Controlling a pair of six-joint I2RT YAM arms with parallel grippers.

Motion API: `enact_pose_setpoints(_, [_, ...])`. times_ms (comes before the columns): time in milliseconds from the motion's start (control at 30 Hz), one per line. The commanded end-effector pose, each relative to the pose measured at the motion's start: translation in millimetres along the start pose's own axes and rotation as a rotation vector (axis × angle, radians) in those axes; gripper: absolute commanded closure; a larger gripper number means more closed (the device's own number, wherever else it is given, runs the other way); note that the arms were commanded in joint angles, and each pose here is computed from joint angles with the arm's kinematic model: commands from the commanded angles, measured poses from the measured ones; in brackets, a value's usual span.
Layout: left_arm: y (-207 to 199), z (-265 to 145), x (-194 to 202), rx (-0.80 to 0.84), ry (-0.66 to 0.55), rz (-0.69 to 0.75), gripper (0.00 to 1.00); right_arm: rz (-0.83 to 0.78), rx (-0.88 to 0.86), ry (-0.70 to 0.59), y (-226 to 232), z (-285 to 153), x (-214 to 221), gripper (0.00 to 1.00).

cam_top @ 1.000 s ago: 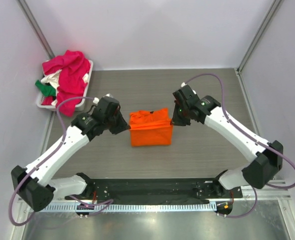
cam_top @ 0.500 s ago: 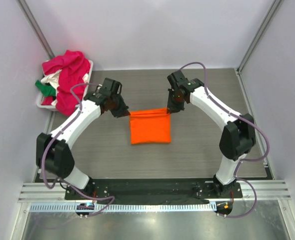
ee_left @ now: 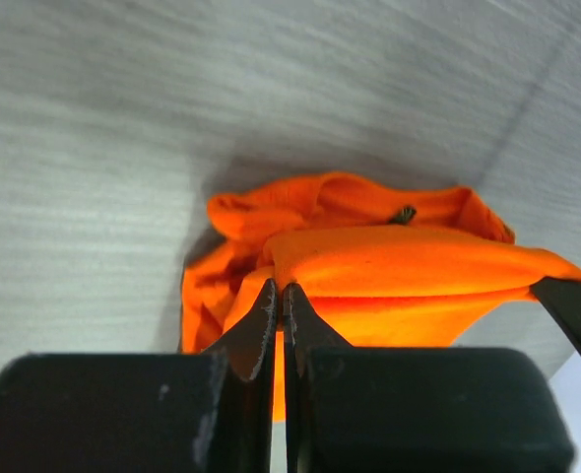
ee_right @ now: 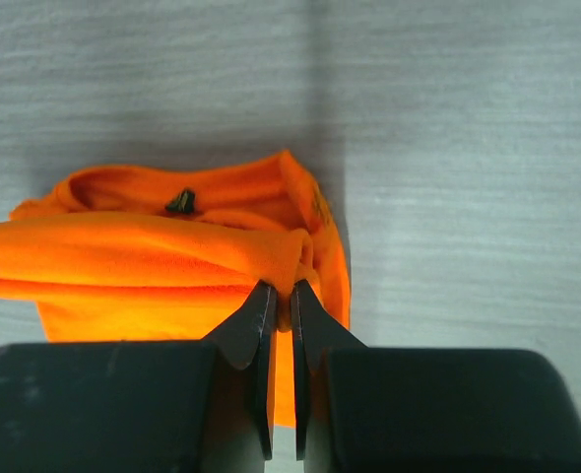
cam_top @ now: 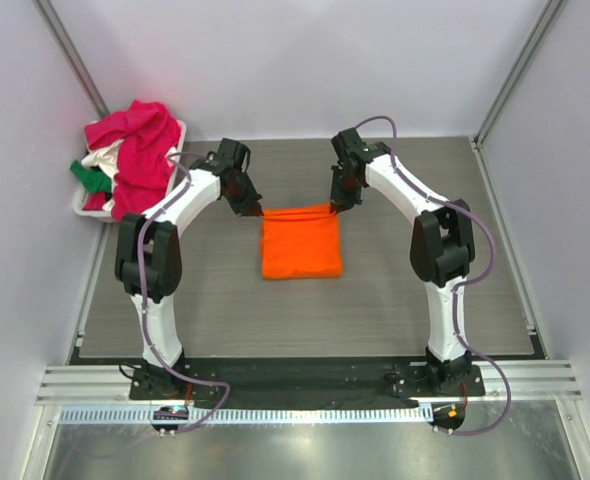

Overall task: Fold and stack the t-shirts
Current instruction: Fold the tshirt

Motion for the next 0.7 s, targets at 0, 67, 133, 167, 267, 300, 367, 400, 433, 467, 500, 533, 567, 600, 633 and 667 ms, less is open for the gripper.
enact_pose_setpoints(0, [14, -3, -18, -0.054, -0.02, 0.027, 1.0, -0.023, 0.048, -0.032, -12, -1, -19, 0.99])
enact_pose_setpoints(67, [16, 1, -19, -0.063, -0.018, 0.025, 1.0, -0.022, 0.04, -0.037, -9, 1, -23, 0.99])
enact_pose_setpoints(133, [17, -1, -22, -0.066, -0.025, 0.021, 1.0, -0.022, 0.04, -0.035, -8, 5, -25, 0.99])
enact_pose_setpoints(167, [17, -3, -23, -0.07, -0.033, 0.024, 1.0, -0.022, 0.034, -0.042, -6, 4, -28, 0.99])
enact_pose_setpoints(267, [23, -4, -27, -0.088, -0.052, 0.022, 1.0, -0.02, 0.033, -0.045, -5, 6, -30, 0.99])
enact_pose_setpoints(300, [24, -4, -28, -0.091, -0.052, 0.021, 1.0, -0.017, 0.033, -0.043, -5, 7, -30, 0.99])
enact_pose_setpoints(367, [26, -3, -31, -0.102, -0.061, 0.023, 1.0, -0.014, 0.039, -0.039, -6, 12, -31, 0.99])
enact_pose_setpoints(400, [28, 0, -31, -0.106, -0.053, 0.024, 1.0, -0.016, 0.039, -0.038, -6, 13, -31, 0.92])
enact_pose_setpoints(433, [27, 1, -34, -0.106, -0.056, 0.029, 0.98, -0.016, 0.039, -0.036, -6, 15, -31, 0.81])
enact_pose_setpoints(467, [27, 2, -35, -0.104, -0.056, 0.037, 0.93, -0.018, 0.039, -0.04, -5, 17, -33, 0.66])
enact_pose_setpoints(500, [30, 6, -35, -0.12, -0.035, 0.044, 0.73, -0.019, 0.035, -0.043, -5, 16, -35, 0.38])
enact_pose_setpoints(533, [31, 5, -37, -0.125, -0.029, 0.048, 0.65, -0.02, 0.002, -0.033, 0, 15, -37, 0.28])
enact_pose_setpoints(567, [23, -5, -47, -0.107, -0.051, 0.057, 0.56, -0.019, -0.019, -0.054, 4, 8, -44, 0.21])
enact_pose_setpoints(600, [25, -12, -46, -0.127, -0.028, 0.061, 0.41, -0.021, -0.031, -0.061, 7, 1, -47, 0.17])
enact_pose_setpoints(633, [20, -22, -50, -0.125, -0.047, 0.076, 0.36, -0.031, -0.049, -0.071, 10, -8, -50, 0.11])
enact_pose_setpoints(667, [15, -33, -55, -0.123, -0.078, 0.083, 0.32, -0.036, -0.078, -0.104, 15, -28, -55, 0.1])
Point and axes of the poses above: each gripper's point midway between its finger pads, its own z axis out along the fingers, its own y axis along the line the jaws close on, x = y × z, the point moved 6 cm from there along -z, back along the fingers, and after that the axes turned 9 degrees about z, right-handed, at the moved point
